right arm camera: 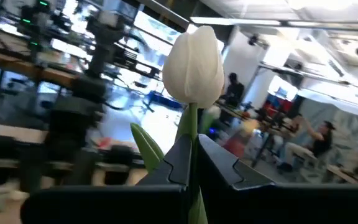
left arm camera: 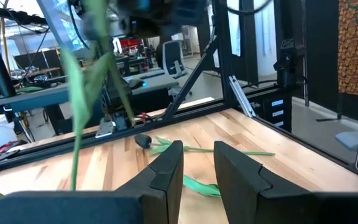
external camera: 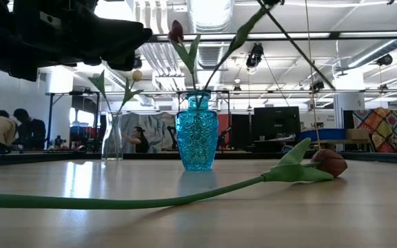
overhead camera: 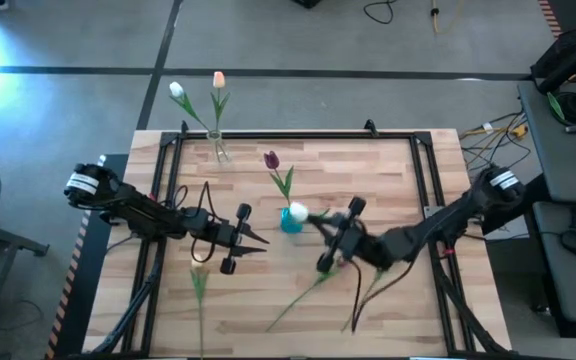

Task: Sort flowers into vase by color
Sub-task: Put the white flower into the transparent vase

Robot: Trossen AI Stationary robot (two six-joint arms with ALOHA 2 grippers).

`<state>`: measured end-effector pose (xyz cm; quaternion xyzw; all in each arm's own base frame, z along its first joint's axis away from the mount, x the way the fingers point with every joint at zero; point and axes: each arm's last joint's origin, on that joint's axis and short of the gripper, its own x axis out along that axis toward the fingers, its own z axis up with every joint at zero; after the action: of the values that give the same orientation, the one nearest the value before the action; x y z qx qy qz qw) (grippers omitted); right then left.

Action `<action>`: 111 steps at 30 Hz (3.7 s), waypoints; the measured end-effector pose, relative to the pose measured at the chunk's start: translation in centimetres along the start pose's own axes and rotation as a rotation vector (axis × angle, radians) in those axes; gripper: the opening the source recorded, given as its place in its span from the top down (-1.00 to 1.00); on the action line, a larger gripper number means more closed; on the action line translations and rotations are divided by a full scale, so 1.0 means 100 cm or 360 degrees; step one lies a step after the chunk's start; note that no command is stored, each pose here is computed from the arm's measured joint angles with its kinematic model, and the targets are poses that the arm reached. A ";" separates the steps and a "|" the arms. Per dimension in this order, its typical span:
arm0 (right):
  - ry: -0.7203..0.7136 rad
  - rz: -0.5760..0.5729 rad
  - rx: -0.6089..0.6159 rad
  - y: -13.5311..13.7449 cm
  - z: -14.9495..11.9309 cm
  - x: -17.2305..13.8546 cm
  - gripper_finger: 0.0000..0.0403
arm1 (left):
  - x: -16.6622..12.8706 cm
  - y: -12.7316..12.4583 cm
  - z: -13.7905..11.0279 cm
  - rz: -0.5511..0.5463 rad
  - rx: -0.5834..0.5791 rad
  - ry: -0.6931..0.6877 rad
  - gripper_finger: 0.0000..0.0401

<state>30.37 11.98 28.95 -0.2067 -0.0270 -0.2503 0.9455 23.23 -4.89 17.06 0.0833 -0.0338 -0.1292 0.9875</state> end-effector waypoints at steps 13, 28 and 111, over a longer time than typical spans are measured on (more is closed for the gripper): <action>-0.0338 0.0386 0.0374 -0.044 0.005 -0.011 0.94 | 0.007 0.005 0.015 0.0111 0.0041 -0.0155 0.60; -0.0594 0.0352 0.0407 -0.004 -0.001 0.001 0.94 | 0.050 0.015 0.067 0.0062 0.0070 -0.0313 0.08; 0.0127 0.0191 -0.0126 -0.026 0.064 0.005 0.95 | -0.022 0.047 0.137 0.0616 0.0152 0.0239 1.00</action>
<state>29.91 12.29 35.83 -0.2351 0.0332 -0.2020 0.9502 21.10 -1.94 31.29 0.1315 0.0185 0.0712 0.9886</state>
